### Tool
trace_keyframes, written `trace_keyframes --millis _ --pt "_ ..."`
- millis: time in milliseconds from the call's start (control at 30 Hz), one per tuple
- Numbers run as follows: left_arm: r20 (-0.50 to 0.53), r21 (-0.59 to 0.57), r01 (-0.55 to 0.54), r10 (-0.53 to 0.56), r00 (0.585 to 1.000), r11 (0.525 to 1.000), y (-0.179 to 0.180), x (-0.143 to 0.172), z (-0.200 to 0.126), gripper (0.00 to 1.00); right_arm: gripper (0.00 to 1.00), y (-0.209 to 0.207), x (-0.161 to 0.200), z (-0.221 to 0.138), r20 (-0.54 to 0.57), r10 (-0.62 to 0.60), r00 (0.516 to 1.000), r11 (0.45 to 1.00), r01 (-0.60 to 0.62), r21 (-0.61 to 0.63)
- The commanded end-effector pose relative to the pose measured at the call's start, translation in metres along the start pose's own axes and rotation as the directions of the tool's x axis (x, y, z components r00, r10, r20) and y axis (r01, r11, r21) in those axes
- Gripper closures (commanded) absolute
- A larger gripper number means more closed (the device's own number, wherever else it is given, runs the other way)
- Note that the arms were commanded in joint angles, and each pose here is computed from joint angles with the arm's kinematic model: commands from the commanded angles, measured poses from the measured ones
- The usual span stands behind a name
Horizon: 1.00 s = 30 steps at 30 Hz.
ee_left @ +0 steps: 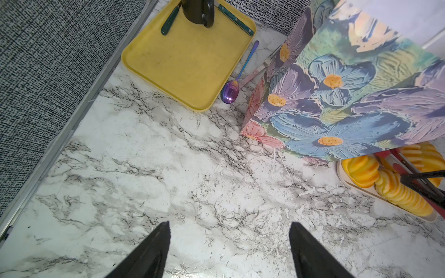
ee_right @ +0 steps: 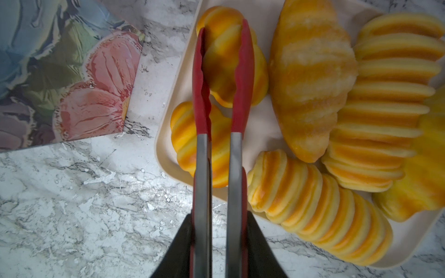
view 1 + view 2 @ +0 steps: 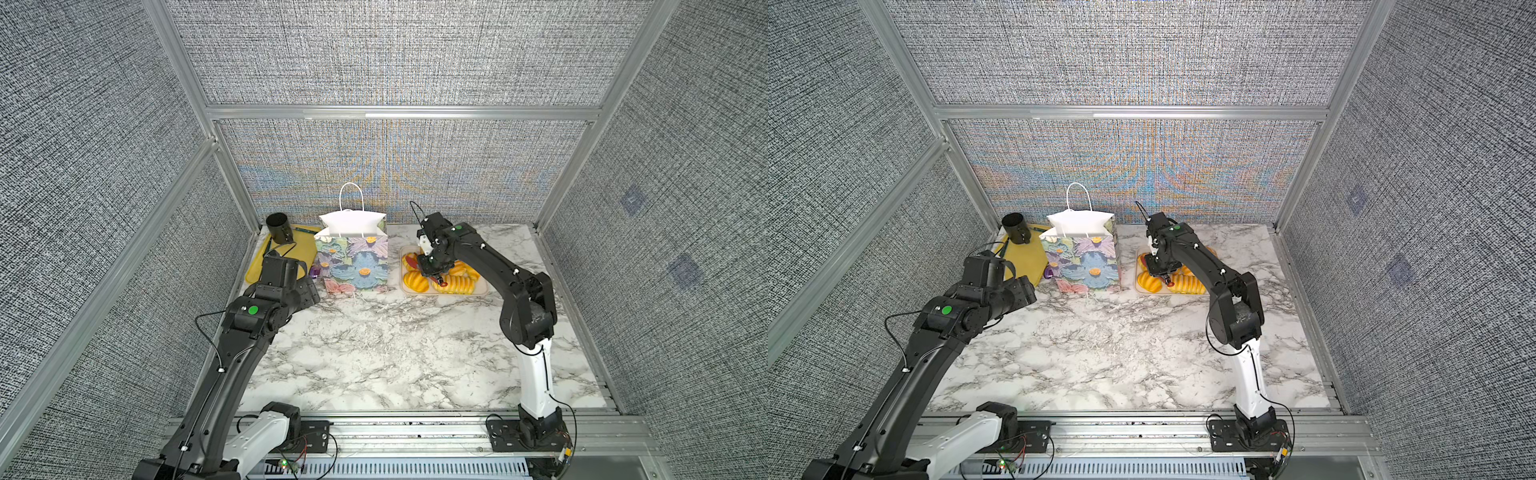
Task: Pack bread into a paper bag
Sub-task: Pick up the fake bread from the plate.
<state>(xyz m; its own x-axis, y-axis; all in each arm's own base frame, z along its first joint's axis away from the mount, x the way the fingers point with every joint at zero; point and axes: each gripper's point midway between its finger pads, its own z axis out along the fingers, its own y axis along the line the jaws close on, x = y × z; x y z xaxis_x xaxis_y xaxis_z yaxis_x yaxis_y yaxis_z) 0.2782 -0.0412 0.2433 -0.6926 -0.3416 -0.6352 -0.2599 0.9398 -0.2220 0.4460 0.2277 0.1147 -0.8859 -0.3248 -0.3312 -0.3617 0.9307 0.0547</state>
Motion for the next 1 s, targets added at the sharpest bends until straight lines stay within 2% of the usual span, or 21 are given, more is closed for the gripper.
trace_keyframes --millis 0,367,567,667,800,967 --pt "0.015 -0.002 -0.004 0.004 1.000 1.000 0.000 -0.004 -0.002 0.19 0.72 0.000 -0.002 -0.009 0.019 0.002 1.000 1.000 -0.002 -0.003" --pt "0.013 0.003 -0.003 0.003 1.000 1.000 -0.001 -0.004 -0.003 0.19 0.74 -0.004 -0.028 -0.073 0.158 0.024 0.987 0.999 -0.027 0.018" --pt "0.014 0.006 -0.003 0.003 1.000 1.000 -0.001 -0.004 -0.003 0.19 0.74 0.004 -0.048 -0.113 0.249 0.037 0.968 0.999 -0.032 -0.024" --pt "0.013 0.008 -0.003 0.003 1.000 1.000 -0.001 -0.004 -0.004 0.19 0.74 0.011 -0.062 -0.143 0.332 0.042 0.942 0.998 -0.025 -0.055" --pt "0.009 0.008 -0.006 0.006 1.000 1.000 -0.002 -0.004 -0.003 0.19 0.74 0.029 -0.081 -0.197 0.477 0.043 0.878 0.993 0.015 -0.119" --pt "0.007 0.009 -0.003 0.003 1.000 1.000 -0.002 -0.003 -0.002 0.19 0.74 0.058 -0.085 -0.242 0.582 -0.007 0.813 0.985 0.105 -0.135"
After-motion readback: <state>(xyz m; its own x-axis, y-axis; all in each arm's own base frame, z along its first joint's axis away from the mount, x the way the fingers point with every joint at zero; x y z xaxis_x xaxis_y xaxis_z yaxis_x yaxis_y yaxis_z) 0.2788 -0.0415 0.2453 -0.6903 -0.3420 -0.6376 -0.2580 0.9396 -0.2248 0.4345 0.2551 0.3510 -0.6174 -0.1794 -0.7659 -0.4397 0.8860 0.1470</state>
